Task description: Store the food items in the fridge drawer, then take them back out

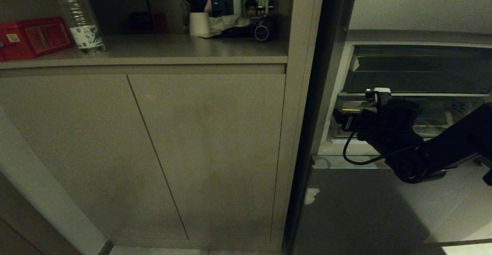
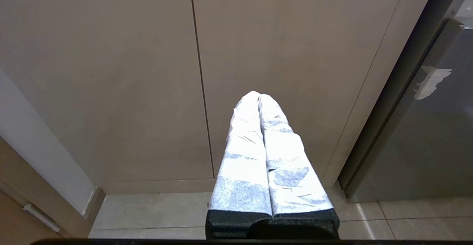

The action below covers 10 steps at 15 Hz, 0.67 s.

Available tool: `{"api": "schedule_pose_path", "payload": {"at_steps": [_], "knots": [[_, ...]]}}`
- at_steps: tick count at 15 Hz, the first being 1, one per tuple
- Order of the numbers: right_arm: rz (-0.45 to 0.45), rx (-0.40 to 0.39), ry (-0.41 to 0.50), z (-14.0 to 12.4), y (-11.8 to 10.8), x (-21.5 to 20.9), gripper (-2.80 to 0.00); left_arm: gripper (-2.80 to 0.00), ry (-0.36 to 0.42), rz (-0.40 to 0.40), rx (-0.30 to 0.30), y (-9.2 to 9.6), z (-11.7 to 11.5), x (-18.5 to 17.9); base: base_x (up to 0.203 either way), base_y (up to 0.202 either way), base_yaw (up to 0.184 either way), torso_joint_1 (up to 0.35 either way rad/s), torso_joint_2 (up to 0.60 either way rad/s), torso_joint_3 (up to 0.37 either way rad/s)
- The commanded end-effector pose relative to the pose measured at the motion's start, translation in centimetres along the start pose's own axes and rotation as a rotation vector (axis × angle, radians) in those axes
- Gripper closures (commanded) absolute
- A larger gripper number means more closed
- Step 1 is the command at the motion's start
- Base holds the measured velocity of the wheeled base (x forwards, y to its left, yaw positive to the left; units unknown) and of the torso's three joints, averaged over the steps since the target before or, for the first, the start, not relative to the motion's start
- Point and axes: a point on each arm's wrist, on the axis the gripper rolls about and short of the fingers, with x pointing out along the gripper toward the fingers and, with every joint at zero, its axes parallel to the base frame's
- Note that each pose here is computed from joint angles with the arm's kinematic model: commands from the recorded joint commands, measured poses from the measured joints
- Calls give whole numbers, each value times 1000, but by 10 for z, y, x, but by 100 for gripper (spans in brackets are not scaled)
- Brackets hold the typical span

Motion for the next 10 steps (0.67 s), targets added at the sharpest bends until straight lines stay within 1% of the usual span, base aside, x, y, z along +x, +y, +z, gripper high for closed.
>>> {"api": "schedule_pose_path", "payload": {"at_steps": [1, 3, 5, 7, 8, 10], "knots": [[2, 0, -4, 0, 1, 0, 0, 0, 1, 0, 0, 0, 0, 0, 0, 0, 0, 0, 0, 0], [17, -1, -5, 0, 7, -1, 0, 0, 2, 1, 0, 0, 0, 0, 0, 0, 0, 0, 0, 0], [47, 0, -5, 0, 24, -2, 0, 0, 2, 0, 0, 0, 0, 0, 0, 0, 0, 0, 0, 0], [52, 1, -14, -2, 43, -1, 0, 0, 2, 0, 0, 0, 0, 0, 0, 0, 0, 0, 0, 0], [49, 2, -18, -2, 47, 1, 0, 0, 1, 0, 0, 0, 0, 0, 0, 0, 0, 0, 0, 0], [47, 2, -18, -3, 49, 1, 0, 0, 1, 0, 0, 0, 0, 0, 0, 0, 0, 0, 0, 0]]}}
